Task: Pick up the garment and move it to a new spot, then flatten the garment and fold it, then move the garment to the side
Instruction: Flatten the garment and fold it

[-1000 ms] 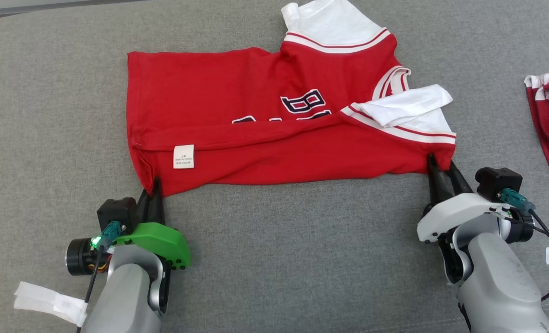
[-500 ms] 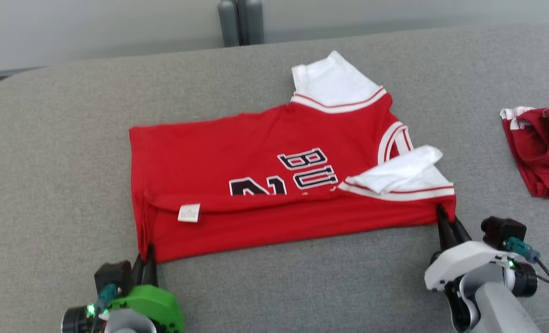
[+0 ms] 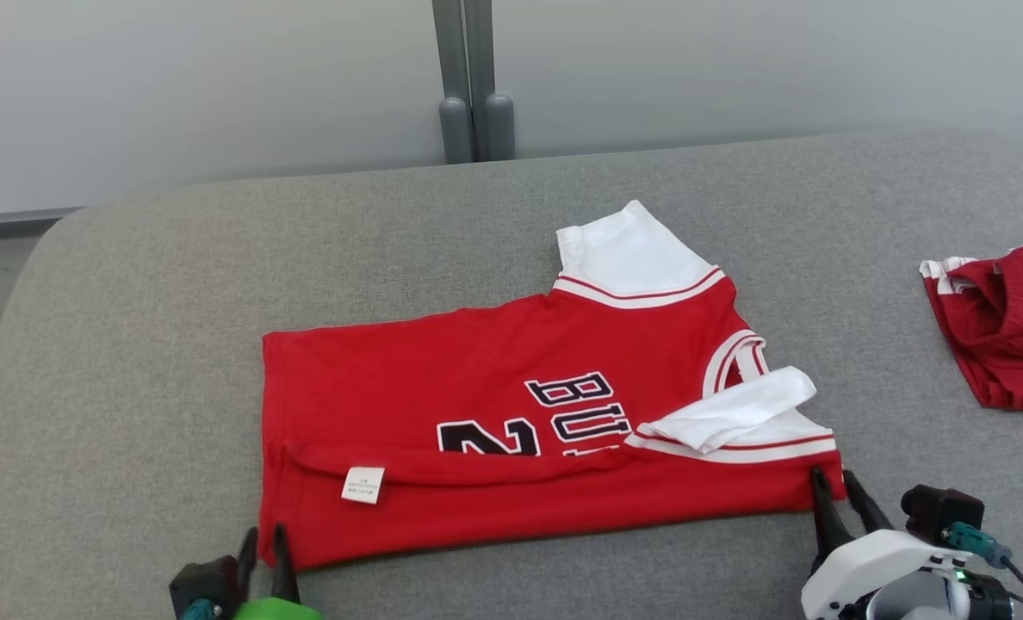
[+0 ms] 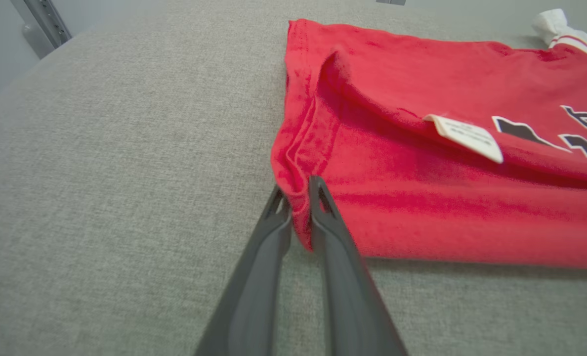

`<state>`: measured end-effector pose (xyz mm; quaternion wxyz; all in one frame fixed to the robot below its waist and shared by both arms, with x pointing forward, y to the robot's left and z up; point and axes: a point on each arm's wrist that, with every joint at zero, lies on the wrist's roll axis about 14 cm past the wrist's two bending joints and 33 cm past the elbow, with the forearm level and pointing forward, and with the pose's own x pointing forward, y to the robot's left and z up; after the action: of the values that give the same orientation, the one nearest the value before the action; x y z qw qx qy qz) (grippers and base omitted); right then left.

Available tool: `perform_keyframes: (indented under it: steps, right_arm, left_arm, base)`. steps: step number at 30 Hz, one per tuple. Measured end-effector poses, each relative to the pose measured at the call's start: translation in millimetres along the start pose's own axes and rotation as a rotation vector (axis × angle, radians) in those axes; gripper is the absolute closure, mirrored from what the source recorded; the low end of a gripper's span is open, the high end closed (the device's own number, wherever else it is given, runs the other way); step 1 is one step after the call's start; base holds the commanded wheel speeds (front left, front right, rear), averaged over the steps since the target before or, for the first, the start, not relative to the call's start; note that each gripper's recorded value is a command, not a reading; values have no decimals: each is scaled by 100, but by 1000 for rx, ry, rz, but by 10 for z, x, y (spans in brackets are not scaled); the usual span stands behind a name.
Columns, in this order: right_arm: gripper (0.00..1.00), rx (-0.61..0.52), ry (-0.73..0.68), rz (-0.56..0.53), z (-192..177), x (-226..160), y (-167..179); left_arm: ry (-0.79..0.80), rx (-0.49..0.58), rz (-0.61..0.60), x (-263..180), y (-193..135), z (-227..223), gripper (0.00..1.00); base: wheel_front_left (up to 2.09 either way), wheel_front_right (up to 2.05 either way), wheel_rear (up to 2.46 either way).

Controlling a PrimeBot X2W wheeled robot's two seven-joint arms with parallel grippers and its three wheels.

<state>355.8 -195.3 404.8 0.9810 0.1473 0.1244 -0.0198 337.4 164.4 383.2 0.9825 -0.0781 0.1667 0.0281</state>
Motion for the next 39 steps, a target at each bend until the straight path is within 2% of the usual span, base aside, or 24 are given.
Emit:
perform_keyframes:
  steps: [6, 16, 25, 38, 39]
  right_arm:
    - [0, -14, -84, 0, 327, 227, -10]
    - [0, -85, -166, 111, 762, 823, 393]
    - [0, -146, -152, 191, 799, 1166, 648]
    - [0, -218, -126, 245, 774, 1496, 745]
    - [0, -226, -125, 247, 779, 1521, 738]
  left_arm:
    - [-94, -6, 16, 192, 1, 345, 0]
    - [-158, 60, -2, 841, -67, 788, 0]
    - [-61, 128, -34, 1255, -85, 627, 0]
    - [47, 146, 9, 1592, 52, 386, 0]
    - [57, 146, 6, 1597, 50, 350, 6]
  base:
    - [0, 0, 0]
    - [0, 0, 0]
    - [0, 0, 0]
    - [0, 0, 0]
    - [0, 0, 0]
